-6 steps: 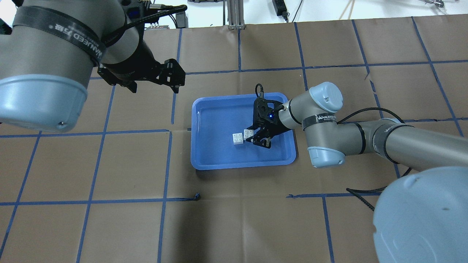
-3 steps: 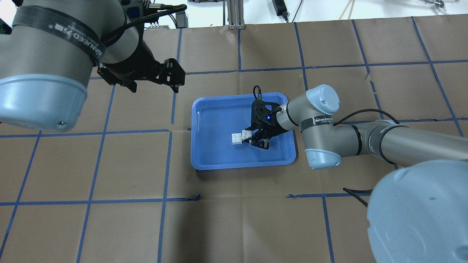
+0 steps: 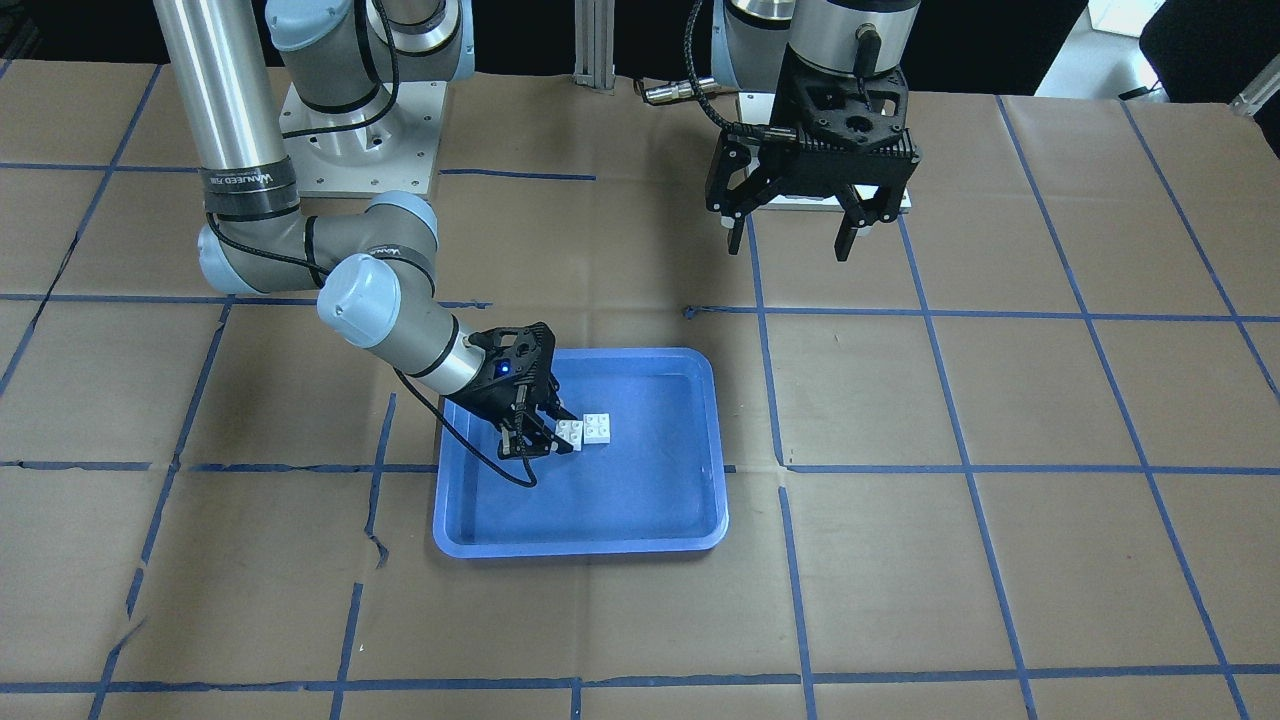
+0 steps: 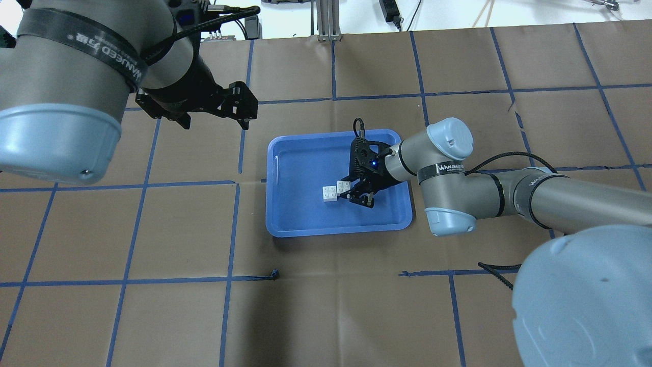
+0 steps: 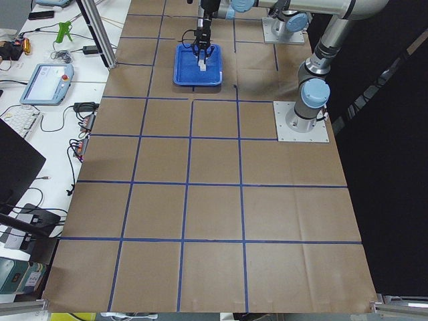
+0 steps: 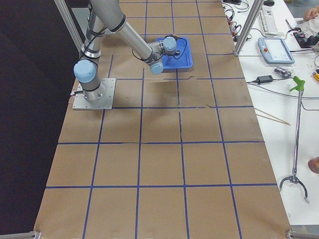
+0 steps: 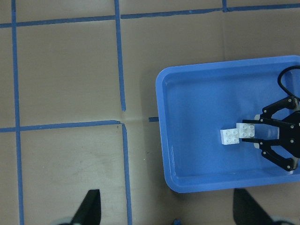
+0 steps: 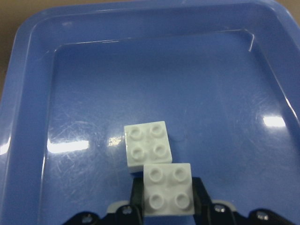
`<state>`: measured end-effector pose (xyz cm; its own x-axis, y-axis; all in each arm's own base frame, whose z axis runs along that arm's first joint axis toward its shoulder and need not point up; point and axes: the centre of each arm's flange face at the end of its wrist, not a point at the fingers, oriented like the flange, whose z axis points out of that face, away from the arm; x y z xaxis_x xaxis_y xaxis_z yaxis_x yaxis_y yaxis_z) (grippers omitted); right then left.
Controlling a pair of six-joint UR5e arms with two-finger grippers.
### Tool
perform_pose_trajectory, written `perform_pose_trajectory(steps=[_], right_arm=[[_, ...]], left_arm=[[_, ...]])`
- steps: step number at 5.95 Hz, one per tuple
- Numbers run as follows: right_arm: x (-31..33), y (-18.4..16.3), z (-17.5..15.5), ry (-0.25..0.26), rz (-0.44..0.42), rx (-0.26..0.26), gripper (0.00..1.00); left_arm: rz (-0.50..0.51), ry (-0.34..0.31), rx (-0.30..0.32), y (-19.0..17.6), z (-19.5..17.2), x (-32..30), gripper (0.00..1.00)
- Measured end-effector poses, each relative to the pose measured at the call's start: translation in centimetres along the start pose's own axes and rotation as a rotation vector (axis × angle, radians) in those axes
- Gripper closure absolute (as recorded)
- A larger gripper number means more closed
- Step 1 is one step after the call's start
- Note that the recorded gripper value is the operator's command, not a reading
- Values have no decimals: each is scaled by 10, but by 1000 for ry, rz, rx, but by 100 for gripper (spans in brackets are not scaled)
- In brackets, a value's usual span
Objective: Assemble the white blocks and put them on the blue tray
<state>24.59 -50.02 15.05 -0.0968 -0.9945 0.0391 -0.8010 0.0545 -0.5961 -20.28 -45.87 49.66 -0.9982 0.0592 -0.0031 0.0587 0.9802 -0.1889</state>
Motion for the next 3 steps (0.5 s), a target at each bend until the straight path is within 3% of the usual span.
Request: perform_pose_trajectory(steps=[3], right_arm=[[-3,-4,4,-8,-6,-1,70]], left_arm=[[-1,-1,-2,1,-2,-1,1]])
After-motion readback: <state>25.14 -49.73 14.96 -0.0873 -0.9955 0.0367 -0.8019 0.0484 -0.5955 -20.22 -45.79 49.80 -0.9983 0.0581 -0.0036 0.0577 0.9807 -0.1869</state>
